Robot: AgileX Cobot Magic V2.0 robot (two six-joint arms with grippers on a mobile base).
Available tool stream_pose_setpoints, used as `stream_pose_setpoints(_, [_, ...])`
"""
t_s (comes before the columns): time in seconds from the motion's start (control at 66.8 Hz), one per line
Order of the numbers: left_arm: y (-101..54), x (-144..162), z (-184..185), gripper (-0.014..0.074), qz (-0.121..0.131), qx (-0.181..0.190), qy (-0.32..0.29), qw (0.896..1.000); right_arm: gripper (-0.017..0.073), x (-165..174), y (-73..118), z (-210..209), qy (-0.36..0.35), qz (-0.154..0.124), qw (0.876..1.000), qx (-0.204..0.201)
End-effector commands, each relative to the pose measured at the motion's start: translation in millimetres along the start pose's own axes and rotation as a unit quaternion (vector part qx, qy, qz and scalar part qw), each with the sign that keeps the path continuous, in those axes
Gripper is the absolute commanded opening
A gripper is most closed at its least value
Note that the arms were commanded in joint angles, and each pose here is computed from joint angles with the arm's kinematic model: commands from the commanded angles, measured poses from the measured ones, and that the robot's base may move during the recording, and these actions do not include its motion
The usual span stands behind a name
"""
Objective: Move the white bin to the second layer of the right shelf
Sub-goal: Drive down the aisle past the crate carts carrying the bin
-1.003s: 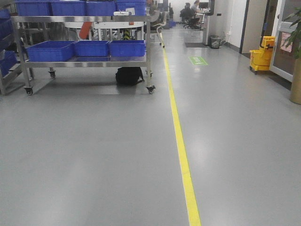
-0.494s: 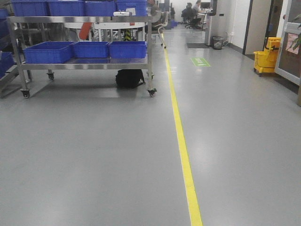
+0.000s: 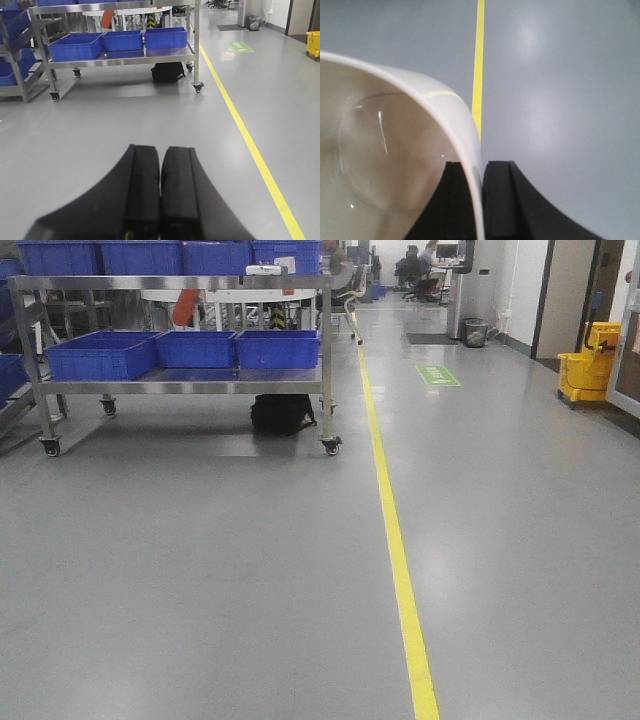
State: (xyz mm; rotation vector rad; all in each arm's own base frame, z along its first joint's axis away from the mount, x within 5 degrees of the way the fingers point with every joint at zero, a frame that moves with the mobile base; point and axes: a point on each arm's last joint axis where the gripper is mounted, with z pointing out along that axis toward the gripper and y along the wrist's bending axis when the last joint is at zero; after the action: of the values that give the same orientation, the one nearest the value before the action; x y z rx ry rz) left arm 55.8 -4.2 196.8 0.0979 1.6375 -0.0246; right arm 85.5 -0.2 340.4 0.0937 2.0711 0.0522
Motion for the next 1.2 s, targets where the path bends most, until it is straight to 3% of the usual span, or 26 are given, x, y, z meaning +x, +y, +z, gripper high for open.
stream_pose_setpoints(0.0, [-0.5,4.1,0.8,0.0085,-0.003,0.002,-0.03,1.0,0.0057,-14.5,1.3,-5.3,-0.055,-0.002,0.998,-0.005])
stream_pose_setpoints(1.183, [-0.5,4.1,0.8,0.0085,-0.003,0.002,-0.03,1.0,0.0057,-14.5,1.3,-5.3,-0.055,-0.002,0.998,-0.005])
